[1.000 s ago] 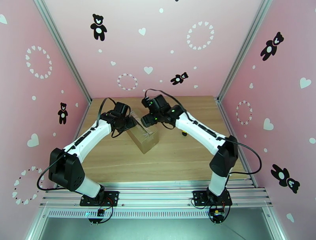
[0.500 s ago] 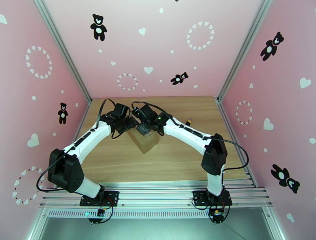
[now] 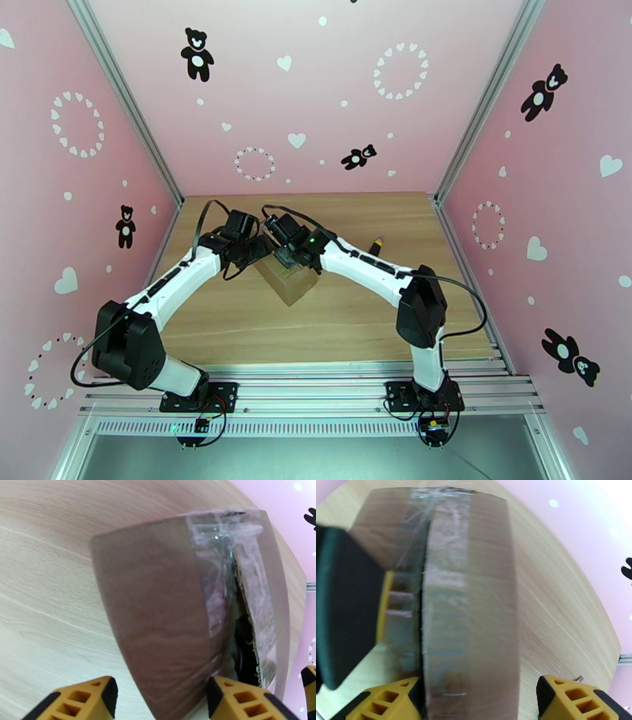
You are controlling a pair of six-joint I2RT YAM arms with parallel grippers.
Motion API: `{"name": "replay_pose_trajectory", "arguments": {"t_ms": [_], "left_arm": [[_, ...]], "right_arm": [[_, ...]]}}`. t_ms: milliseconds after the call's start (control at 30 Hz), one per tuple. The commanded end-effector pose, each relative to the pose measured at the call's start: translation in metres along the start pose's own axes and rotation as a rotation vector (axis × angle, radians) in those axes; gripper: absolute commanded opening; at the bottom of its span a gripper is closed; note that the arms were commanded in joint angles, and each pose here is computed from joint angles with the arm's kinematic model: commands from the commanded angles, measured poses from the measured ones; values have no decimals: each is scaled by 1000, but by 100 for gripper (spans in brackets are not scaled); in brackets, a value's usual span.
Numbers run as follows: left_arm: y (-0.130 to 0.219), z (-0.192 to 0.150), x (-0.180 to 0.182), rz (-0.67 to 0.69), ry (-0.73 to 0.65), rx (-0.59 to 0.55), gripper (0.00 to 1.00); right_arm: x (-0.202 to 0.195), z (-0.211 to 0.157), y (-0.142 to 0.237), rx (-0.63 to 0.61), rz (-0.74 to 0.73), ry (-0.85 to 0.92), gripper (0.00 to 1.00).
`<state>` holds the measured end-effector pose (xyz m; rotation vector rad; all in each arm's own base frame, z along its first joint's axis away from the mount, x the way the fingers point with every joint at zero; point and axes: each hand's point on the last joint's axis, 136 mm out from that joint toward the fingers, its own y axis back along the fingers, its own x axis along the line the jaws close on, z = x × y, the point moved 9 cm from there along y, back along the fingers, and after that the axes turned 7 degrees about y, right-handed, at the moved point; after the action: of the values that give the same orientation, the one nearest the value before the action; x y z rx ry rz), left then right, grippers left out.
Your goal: Unpack the express box
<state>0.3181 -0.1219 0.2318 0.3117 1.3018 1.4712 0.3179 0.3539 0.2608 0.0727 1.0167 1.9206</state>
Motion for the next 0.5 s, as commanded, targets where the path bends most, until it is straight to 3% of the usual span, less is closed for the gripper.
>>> {"name": "replay_pose_trajectory", "arguments": {"t_ms": [0,467], "left_arm": [[-6,-19,25,93,16,94,65],[-16,-37,45,139,34,139,65]], "right_arm": [[-18,2,-12,22,-96,-29,77],[-61,27,-10,-48,-117,-162,76]]}}
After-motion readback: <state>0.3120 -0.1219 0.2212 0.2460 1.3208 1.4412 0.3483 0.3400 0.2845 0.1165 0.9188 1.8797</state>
